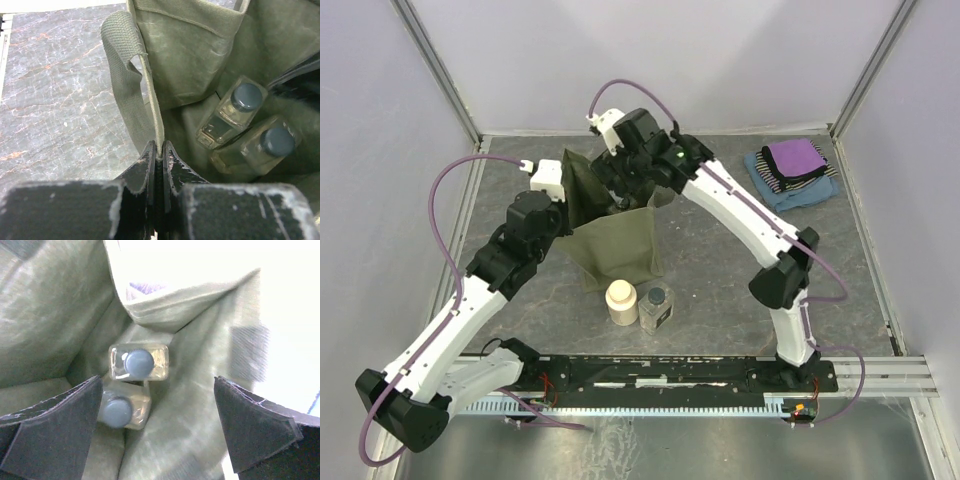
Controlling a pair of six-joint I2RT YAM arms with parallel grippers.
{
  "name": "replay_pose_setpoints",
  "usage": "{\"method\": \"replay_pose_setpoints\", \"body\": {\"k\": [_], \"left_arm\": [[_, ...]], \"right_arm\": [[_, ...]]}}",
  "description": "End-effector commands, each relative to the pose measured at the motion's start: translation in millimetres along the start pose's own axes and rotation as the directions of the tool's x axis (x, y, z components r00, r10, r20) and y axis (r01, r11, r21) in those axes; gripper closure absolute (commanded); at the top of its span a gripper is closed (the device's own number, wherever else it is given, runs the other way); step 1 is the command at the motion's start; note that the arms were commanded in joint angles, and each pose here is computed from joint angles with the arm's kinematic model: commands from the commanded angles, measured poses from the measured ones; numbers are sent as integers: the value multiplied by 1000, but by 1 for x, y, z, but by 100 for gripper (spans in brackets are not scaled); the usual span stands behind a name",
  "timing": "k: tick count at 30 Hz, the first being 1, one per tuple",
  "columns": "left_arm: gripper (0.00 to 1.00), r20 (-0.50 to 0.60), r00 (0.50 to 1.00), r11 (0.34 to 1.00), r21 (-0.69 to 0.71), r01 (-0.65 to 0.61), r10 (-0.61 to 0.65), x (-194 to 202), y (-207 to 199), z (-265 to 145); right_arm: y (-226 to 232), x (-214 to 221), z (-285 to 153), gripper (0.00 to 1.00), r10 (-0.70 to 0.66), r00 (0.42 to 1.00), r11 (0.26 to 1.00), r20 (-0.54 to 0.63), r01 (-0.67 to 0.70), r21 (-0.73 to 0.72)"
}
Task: Place the personal care products into the canvas bag
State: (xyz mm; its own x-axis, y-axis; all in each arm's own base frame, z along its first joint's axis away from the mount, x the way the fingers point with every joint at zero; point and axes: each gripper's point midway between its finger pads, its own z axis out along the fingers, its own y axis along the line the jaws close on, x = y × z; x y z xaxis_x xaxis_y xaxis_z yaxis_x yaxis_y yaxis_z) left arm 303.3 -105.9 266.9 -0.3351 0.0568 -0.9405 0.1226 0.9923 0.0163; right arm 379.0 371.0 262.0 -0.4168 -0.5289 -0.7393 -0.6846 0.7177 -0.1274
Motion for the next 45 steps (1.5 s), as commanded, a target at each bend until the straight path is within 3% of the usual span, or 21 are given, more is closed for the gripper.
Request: {"method": "replay_pose_setpoints", "body": {"k": [1,6,14,21,26,35,45], "left_arm": [[90,95,995,1000,15,9,-10,-31,-4,0],[90,95,995,1000,4,7,-7,-30,-2,2],[90,92,996,1000,-22,-11,13,-29,2,5],[90,93,995,1000,-21,-17,19,-32,-1,10],[90,103,994,1000,-13,-20,21,-35,-2,10],[90,94,995,1000,-17,-20,22,-34,-2,10],[90,76,997,1000,0,-20,20,-29,-5,11]], "right_arm": [[-29,-62,-89,0,20,969,996,248,-40,76],[-39,-52,-135,0,21,964,993,265,-50,103],[-18,24,-177,0,94,981,996,172,-93,-15],[24,83,-178,0,226,974,958,26,-217,-188],[64,109,-182,0,207,977,935,-54,-213,-284],[109,156,-168,0,124,982,937,-145,-163,-308],[122,175,-124,0,29,987,963,-156,-69,-259]]}}
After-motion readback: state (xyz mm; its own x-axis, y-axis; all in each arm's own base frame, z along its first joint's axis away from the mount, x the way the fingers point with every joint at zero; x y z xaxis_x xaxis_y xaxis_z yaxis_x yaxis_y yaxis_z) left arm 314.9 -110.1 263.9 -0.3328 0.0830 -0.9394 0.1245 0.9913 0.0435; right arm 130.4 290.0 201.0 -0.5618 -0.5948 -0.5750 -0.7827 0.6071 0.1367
